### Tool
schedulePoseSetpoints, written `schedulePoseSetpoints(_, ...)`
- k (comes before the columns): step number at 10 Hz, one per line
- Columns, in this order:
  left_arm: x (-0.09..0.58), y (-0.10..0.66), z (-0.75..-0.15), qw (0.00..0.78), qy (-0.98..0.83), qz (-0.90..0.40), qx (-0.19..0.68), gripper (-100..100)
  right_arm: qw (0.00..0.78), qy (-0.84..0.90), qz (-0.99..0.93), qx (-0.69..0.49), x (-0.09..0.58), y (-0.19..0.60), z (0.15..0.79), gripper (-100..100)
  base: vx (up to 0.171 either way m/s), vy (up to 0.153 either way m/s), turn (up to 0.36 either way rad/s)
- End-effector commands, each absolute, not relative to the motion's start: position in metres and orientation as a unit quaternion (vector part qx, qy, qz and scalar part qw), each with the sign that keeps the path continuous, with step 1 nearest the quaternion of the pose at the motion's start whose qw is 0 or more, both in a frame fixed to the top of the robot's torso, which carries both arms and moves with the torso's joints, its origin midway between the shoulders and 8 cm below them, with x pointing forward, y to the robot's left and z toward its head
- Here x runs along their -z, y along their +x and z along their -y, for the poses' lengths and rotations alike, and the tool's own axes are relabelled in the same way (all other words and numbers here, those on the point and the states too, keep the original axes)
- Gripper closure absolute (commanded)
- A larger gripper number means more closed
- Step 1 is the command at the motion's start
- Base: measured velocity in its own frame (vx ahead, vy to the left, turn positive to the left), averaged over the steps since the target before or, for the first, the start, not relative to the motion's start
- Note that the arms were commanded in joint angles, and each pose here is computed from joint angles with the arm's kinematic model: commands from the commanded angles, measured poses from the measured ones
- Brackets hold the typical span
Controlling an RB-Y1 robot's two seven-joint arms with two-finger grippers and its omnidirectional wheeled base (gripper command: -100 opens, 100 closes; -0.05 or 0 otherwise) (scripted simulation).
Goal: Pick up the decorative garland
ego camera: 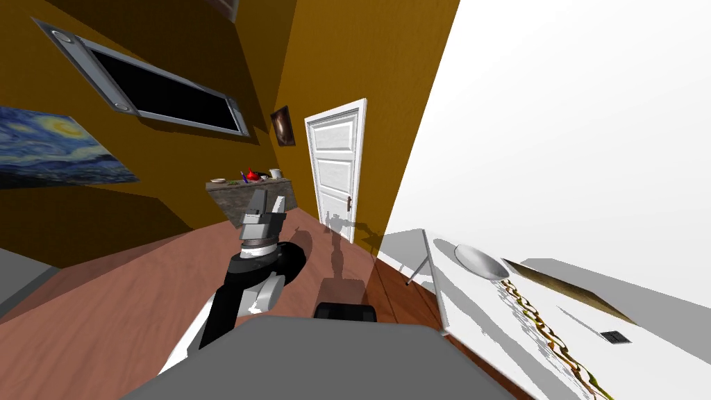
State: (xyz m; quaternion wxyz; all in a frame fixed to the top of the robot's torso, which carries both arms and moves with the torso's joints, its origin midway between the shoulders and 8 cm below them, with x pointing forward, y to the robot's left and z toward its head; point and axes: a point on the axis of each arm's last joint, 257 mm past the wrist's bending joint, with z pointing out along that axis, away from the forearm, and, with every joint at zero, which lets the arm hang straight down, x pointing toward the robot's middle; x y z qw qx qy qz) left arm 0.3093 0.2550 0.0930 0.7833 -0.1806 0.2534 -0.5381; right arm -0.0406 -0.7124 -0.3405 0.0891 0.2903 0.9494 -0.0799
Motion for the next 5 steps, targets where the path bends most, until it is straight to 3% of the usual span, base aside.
schedulePoseSetpoints(1,-0.093,0.309,-0.255,0.783,-0.181,-0.253,0.538,0,0.076,0.283,-0.951,0.099,0.328,-0.050,0.726,-100,0.187,-0.048,0.085)
schedulePoseSetpoints(5,-0.093,0.309,-0.255,0.783,-0.181,-0.253,0.538,0,0.054,0.271,-0.952,0.129,0.313,-0.064,0.745,-100,0.182,-0.086,0.135)
